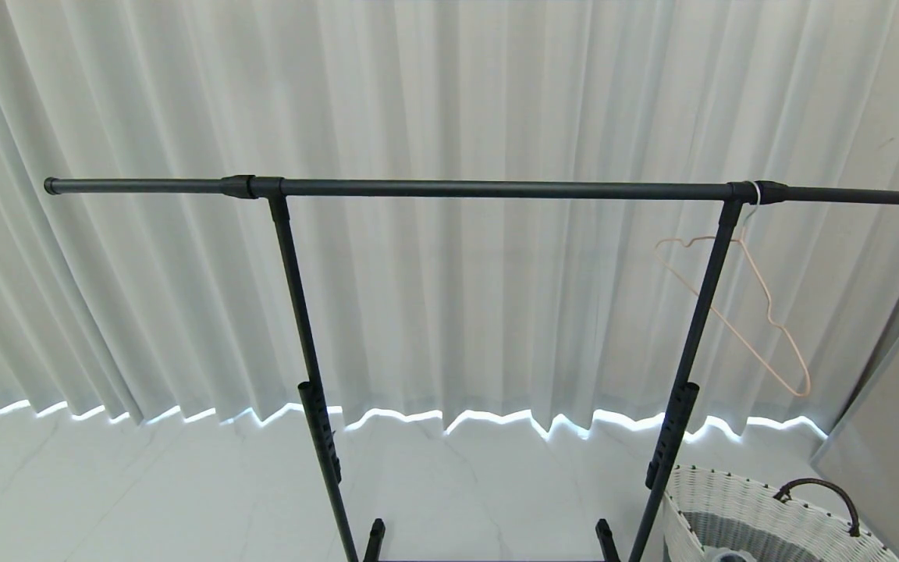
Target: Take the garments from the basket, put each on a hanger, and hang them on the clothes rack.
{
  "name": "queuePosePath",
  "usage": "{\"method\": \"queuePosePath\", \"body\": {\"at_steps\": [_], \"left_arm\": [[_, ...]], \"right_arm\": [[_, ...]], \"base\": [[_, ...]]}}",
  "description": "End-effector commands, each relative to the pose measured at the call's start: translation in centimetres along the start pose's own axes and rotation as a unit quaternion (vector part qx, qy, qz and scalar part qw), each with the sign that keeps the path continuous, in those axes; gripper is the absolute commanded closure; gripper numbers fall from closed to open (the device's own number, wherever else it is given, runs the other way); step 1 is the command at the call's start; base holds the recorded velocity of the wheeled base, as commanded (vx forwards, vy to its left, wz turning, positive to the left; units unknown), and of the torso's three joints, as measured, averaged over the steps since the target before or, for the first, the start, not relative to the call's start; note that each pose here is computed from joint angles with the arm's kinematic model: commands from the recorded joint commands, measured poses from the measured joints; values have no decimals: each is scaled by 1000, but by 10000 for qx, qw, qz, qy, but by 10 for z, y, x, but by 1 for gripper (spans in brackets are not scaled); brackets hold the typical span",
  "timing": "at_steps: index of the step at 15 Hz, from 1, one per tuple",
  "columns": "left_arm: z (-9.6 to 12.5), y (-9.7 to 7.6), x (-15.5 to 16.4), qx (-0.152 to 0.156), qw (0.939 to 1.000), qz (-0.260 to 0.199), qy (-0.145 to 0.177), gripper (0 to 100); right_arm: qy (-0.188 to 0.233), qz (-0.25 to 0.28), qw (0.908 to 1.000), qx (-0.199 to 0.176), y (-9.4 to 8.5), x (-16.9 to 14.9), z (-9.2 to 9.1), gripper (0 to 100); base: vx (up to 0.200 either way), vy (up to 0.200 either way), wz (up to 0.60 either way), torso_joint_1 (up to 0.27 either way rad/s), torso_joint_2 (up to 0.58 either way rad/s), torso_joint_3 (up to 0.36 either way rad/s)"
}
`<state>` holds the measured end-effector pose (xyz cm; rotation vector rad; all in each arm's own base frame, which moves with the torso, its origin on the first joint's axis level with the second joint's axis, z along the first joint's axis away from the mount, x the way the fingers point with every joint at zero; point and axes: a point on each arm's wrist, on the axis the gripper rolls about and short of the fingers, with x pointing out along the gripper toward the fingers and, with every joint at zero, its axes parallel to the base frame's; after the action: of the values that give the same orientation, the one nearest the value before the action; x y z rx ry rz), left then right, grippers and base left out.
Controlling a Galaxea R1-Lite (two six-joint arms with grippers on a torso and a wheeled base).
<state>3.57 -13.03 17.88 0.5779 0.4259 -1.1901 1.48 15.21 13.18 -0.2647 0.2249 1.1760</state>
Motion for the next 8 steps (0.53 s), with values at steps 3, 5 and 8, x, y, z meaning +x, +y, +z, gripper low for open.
{"method": "queuePosePath", "body": {"at_steps": [3, 5, 8], "left_arm": [[-6, 3, 6, 79, 9997, 90, 226, 0], [-6, 2, 14, 120, 9992, 63, 376, 0], [-5, 2, 22, 181, 9984, 30, 541, 0]], "right_arm": [[33, -1, 10000, -16, 0, 1, 0, 100], [11, -1, 10000, -16, 1, 2, 1, 100], [10, 7, 10000, -19, 1, 3, 2, 100]], "base": [[0, 0, 0, 0, 0, 0], [0, 0, 0, 0, 0, 0], [0, 0, 0, 0, 0, 0]]}}
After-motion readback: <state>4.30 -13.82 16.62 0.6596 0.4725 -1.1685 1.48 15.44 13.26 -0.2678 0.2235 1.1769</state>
